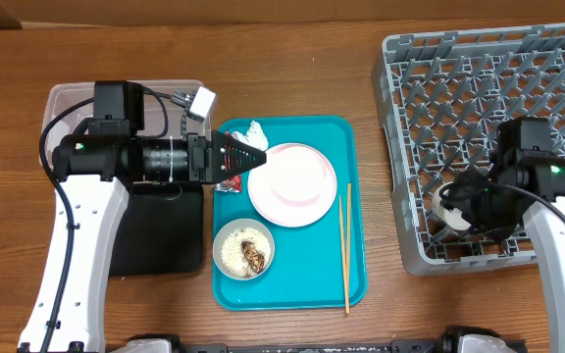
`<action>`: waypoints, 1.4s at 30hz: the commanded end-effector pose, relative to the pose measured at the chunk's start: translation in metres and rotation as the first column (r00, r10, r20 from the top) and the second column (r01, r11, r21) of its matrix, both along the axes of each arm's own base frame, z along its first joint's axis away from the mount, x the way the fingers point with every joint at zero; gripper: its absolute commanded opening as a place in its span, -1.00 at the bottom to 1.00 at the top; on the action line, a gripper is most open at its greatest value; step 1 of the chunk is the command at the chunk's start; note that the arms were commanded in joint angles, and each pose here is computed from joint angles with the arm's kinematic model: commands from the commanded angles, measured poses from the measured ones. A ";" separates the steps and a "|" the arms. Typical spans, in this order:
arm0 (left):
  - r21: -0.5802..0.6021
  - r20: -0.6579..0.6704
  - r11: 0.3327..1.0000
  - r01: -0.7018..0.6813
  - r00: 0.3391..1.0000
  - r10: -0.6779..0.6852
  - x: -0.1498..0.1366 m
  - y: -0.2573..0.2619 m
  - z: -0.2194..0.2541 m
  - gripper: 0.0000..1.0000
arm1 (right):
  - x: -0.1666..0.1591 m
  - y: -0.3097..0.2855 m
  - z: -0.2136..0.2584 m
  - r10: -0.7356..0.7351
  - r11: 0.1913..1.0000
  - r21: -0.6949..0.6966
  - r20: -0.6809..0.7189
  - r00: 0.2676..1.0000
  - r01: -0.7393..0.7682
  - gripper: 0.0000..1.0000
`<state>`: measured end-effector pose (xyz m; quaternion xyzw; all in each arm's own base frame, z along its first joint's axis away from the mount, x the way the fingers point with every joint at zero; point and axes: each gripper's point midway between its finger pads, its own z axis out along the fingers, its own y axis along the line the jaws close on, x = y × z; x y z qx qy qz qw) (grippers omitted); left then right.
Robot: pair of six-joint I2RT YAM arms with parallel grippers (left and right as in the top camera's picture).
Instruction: Sort waste into correct bins and load items into the dishwasher
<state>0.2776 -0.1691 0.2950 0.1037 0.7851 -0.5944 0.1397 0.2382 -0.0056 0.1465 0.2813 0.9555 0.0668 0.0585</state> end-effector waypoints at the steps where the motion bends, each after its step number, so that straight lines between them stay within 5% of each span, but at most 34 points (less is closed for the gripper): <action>1: -0.004 0.045 1.000 0.030 0.999 -0.030 -0.002 -0.006 0.006 1.00 | 0.010 0.015 0.007 0.094 0.993 0.069 0.050 0.994 -0.097 0.57; 6: 0.014 0.053 0.999 0.047 0.997 -0.047 -0.004 -0.011 0.003 1.00 | 0.017 0.011 0.017 0.095 0.994 0.042 0.081 0.992 -0.098 0.89; 10: 0.075 0.074 0.997 0.037 0.996 -0.042 -0.003 -0.011 -0.006 0.96 | 0.025 0.015 0.044 0.110 0.992 0.048 0.145 0.983 -0.118 0.89; 15: 0.285 0.074 0.958 -0.044 0.997 0.024 0.008 -0.002 -0.037 0.77 | 0.035 0.067 0.091 0.253 0.932 0.161 0.356 0.900 -0.326 0.79; 19: 0.527 0.037 0.829 -0.187 0.980 0.198 0.025 0.021 -0.072 0.66 | 0.033 0.108 0.108 0.360 0.869 0.160 0.447 0.819 -0.468 0.63; 22: 0.692 0.118 0.648 -0.317 0.936 0.332 0.041 0.042 -0.092 0.60 | 0.032 0.120 0.105 0.364 0.880 0.133 0.427 0.828 -0.456 0.60; 30: 0.779 0.354 0.408 -0.476 0.871 0.340 0.051 0.027 -0.091 0.55 | 0.033 0.126 0.102 0.343 0.904 0.098 0.413 0.844 -0.415 0.61; 35: 0.793 0.356 0.370 -0.484 0.861 0.363 0.045 0.028 -0.092 0.55 | 0.036 0.133 0.090 0.364 0.897 0.103 0.381 0.850 -0.430 0.24; 42: 0.789 0.392 0.299 -0.537 0.815 0.427 0.027 0.056 -0.056 0.54 | 0.053 0.172 0.048 0.476 0.853 0.073 0.293 0.829 -0.516 0.25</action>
